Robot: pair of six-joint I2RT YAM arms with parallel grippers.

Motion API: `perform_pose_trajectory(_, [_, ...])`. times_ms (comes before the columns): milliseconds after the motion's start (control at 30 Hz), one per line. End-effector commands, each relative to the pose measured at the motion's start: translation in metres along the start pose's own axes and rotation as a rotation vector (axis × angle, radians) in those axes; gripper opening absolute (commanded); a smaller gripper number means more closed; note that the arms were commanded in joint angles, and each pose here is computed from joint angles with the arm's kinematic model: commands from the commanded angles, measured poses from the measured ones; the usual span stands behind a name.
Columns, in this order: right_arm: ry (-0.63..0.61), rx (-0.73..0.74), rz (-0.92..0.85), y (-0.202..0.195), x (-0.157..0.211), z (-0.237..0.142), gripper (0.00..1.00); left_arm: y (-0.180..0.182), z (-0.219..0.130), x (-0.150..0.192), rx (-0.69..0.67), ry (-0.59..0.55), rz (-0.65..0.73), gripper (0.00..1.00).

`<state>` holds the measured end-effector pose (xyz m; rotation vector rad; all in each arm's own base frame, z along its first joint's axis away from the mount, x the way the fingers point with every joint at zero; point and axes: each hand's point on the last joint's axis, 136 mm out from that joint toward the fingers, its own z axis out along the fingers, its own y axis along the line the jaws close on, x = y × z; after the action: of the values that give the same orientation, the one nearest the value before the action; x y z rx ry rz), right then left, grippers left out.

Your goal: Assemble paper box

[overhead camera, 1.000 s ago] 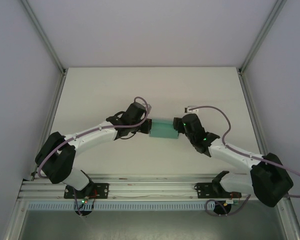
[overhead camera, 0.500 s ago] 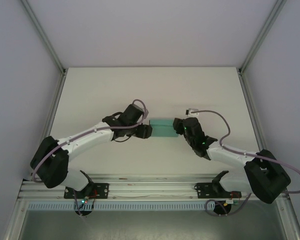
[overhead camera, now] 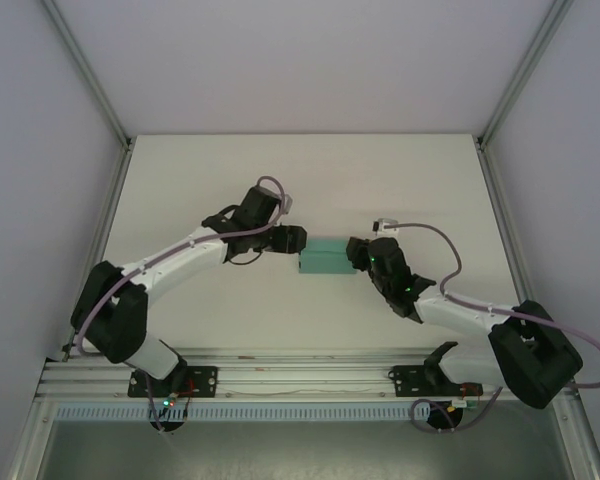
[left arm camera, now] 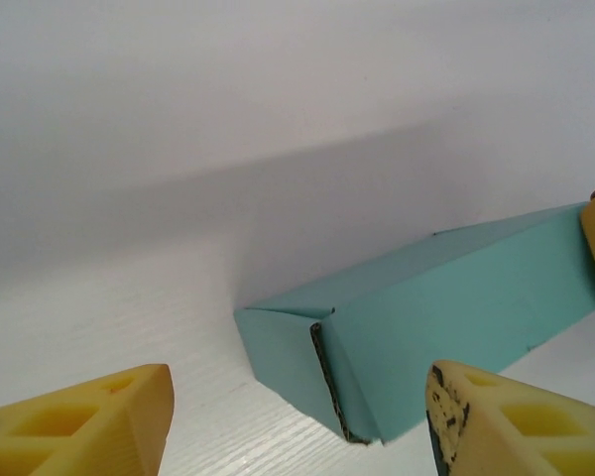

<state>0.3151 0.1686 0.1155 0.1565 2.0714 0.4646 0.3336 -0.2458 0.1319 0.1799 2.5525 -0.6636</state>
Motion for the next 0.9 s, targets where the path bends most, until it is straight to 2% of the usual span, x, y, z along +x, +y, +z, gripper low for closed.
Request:
perform_pose_trajectory(0, [0.2, 0.137, -0.069, -0.045, 0.061, -0.004, 0.38, 0.001, 0.014, 0.007, 0.061, 0.029, -0.048, 0.6])
perform_pose_trajectory(167, [0.211, 0.142, -0.065, -0.05, 0.07, -0.003, 0.36, 0.014, 0.035, 0.042, 0.097, 0.085, -0.1, 0.38])
perform_pose_trajectory(233, [0.222, 0.132, -0.063, -0.051, 0.076, -0.002, 0.36, 0.021, 0.041, 0.055, 0.097, 0.088, -0.111, 0.35])
perform_pose_trajectory(367, [0.199, 0.076, -0.044, -0.051, 0.087, -0.002, 0.32, 0.035, 0.055, 0.083, 0.113, 0.105, -0.13, 0.22])
perform_pose_trajectory(467, [0.217, 0.074, -0.058, -0.054, 0.094, -0.001, 0.18, 0.054, 0.065, 0.099, 0.057, 0.095, -0.137, 0.12])
perform_pose_trajectory(633, [0.229, 0.048, -0.054, -0.047, 0.093, 0.0, 0.07, 0.049, 0.058, 0.095, 0.088, 0.045, -0.083, 0.05])
perform_pose_trajectory(667, [0.221, 0.034, -0.053, -0.042, 0.088, -0.001, 0.07, 0.047, 0.055, 0.09, 0.087, 0.027, -0.074, 0.0])
perform_pose_trajectory(767, [0.189, 0.014, -0.052, -0.03, 0.068, -0.005, 0.11, 0.037, 0.047, 0.072, 0.094, -0.01, -0.048, 0.01])
perform_pose_trajectory(833, [0.17, 0.028, -0.049, -0.026, 0.053, -0.008, 0.15, 0.029, 0.042, 0.056, 0.095, -0.037, -0.034, 0.14])
perform_pose_trajectory(867, [0.158, 0.03, -0.053, -0.022, 0.044, -0.009, 0.21, 0.025, 0.037, 0.046, 0.094, -0.056, -0.028, 0.2])
